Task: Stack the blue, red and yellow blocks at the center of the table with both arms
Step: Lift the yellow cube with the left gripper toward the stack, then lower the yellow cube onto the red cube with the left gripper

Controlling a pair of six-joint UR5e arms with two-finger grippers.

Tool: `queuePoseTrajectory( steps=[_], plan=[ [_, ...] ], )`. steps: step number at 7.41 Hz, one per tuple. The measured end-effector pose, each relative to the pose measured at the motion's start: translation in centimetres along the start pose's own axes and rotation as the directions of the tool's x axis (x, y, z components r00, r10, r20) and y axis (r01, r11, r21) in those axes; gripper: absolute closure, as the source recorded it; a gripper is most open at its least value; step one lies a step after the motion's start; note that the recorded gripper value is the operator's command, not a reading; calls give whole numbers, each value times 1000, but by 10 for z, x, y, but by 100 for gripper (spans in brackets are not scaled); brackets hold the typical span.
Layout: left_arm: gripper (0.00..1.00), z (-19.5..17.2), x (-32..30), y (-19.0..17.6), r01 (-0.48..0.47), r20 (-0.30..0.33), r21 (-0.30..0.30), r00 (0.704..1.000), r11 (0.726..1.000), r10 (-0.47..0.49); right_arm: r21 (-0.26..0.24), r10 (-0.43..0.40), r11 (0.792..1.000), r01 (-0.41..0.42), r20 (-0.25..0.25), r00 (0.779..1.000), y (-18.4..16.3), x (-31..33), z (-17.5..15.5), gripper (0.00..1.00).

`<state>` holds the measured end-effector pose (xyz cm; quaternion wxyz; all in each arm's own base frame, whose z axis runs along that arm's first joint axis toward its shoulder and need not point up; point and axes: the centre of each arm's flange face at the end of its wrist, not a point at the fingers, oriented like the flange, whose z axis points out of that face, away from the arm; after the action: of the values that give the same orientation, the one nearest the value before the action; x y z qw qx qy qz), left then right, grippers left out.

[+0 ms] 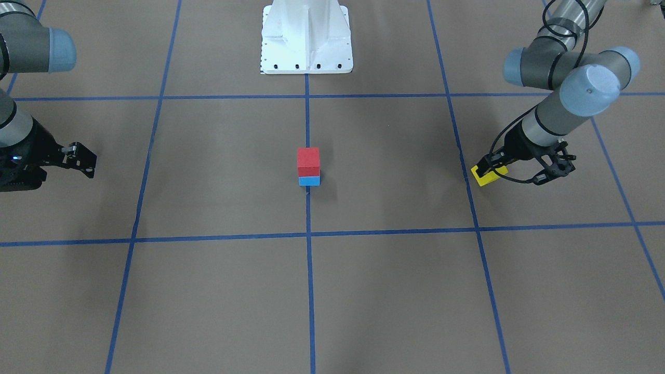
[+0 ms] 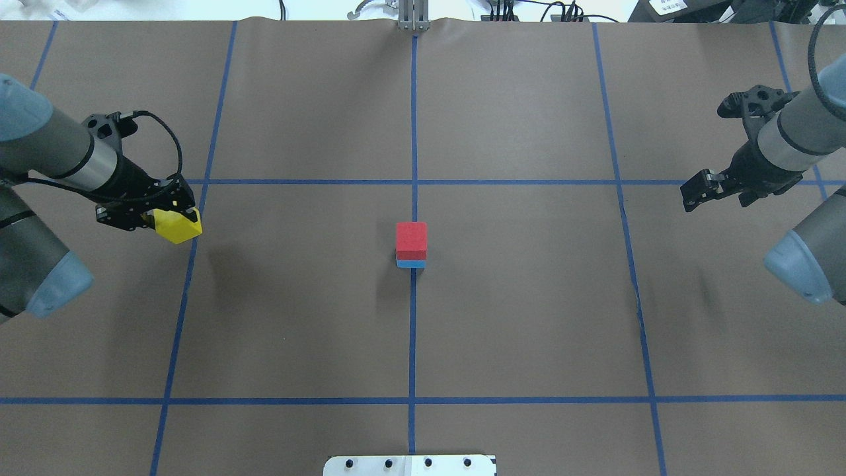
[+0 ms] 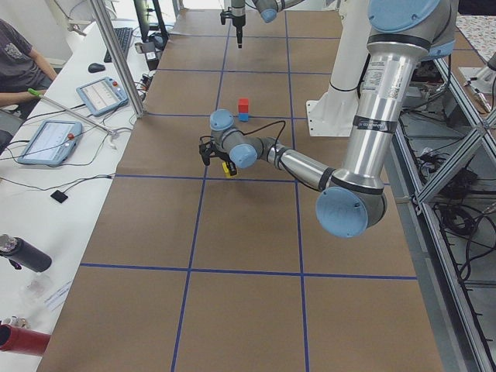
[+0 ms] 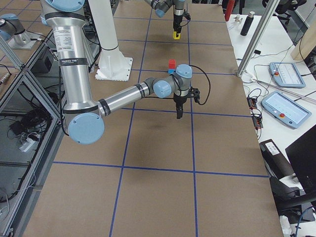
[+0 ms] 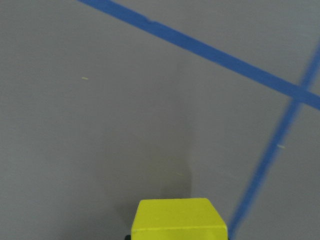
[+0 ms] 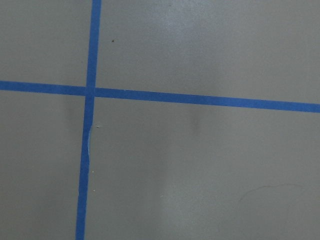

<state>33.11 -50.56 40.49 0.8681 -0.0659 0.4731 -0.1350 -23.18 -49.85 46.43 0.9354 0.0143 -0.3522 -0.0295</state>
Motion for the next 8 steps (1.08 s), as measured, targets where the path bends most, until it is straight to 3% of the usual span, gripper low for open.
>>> queuePoseTrajectory(
  steps=[1,2,5,8],
  plan=[
    [100,-12,56,7,-56,-43,1,998,998,56,0,0,1000,0,0,1000,0,0,0,0],
    [100,-20,115,17,-106,-39,1,994,994,106,2,-1,1000,1,0,1000,0,0,1,0],
    [100,-28,259,81,-235,68,48,970,971,232,8,-7,1000,6,6,1000,-1,2,2,0],
    [100,-14,352,137,-249,137,59,961,967,239,2,-8,1000,8,0,1000,1,8,6,0]
  ],
)
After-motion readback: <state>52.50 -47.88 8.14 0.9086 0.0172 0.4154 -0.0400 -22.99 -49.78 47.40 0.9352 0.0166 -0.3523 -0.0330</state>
